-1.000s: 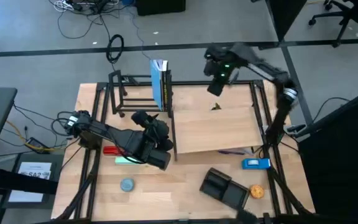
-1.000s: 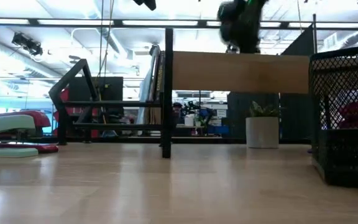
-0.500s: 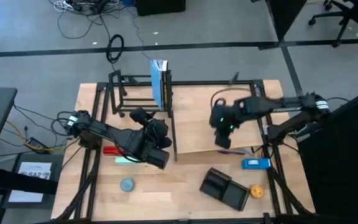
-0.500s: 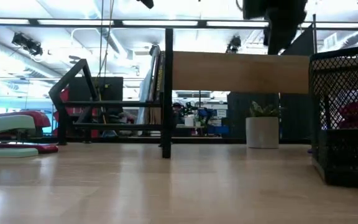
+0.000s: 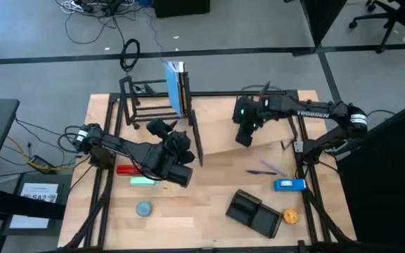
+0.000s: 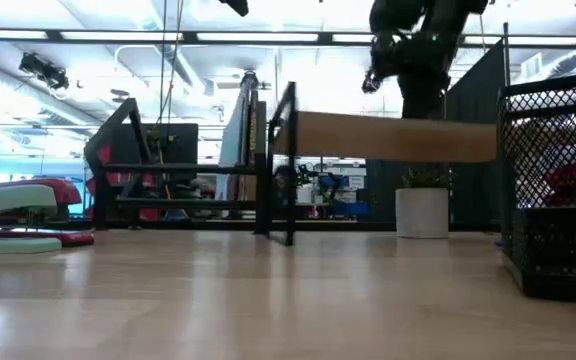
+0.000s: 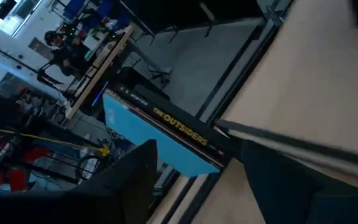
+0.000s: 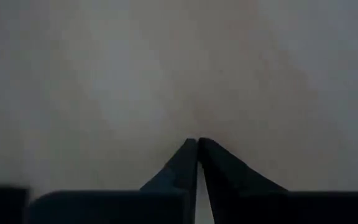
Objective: Stock shelves
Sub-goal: Move the shelf to the top, then remove the white vase plant from under the shelf
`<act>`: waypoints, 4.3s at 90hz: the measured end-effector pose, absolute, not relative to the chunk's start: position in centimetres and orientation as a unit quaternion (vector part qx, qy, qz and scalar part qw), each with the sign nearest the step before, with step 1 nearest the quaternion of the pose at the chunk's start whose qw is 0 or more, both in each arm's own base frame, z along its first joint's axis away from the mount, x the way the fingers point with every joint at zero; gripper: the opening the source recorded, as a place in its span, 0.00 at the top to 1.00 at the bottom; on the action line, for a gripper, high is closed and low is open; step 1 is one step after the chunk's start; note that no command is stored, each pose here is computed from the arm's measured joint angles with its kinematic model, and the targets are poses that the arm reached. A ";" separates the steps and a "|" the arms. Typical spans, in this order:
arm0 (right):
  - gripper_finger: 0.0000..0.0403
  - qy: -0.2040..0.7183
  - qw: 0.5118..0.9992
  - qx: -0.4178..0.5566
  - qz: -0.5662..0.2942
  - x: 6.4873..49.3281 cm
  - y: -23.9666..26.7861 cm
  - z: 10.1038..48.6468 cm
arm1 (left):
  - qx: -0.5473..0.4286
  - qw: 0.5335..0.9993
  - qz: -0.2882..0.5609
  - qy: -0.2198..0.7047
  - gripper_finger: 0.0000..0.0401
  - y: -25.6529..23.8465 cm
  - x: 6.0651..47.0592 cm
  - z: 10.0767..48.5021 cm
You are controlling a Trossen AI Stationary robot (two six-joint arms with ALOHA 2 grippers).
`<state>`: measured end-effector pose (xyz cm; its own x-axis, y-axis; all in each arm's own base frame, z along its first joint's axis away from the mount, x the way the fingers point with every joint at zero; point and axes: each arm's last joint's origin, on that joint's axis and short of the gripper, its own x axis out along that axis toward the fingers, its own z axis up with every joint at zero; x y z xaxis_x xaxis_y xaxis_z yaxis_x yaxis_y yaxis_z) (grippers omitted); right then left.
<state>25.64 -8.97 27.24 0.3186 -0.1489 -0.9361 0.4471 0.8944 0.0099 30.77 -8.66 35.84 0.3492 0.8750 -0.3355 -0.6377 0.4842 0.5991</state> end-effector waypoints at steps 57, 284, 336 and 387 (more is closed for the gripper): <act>1.00 0.497 0.777 0.199 -0.331 25.5 -11.0 26.3 | 0.187 0.800 0.474 0.318 0.47 -8.7 30.8 35.8; 0.05 0.191 0.885 0.105 -0.412 18.7 -2.7 8.0 | 0.196 0.793 0.494 0.297 0.47 -8.5 31.1 33.5; 0.20 0.174 0.933 0.118 -0.291 23.0 -3.5 9.2 | 0.198 0.793 0.492 0.301 0.47 -8.5 31.1 33.5; 0.20 0.171 0.984 0.036 -0.036 33.1 5.6 19.5 | 0.197 0.808 0.466 0.303 0.47 -10.4 29.8 33.9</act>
<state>33.11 5.59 19.47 0.9389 -0.0587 -0.3391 0.0835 0.9948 0.0589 29.85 -10.41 33.86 0.3822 0.8716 -0.3069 -0.6326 0.4889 0.6007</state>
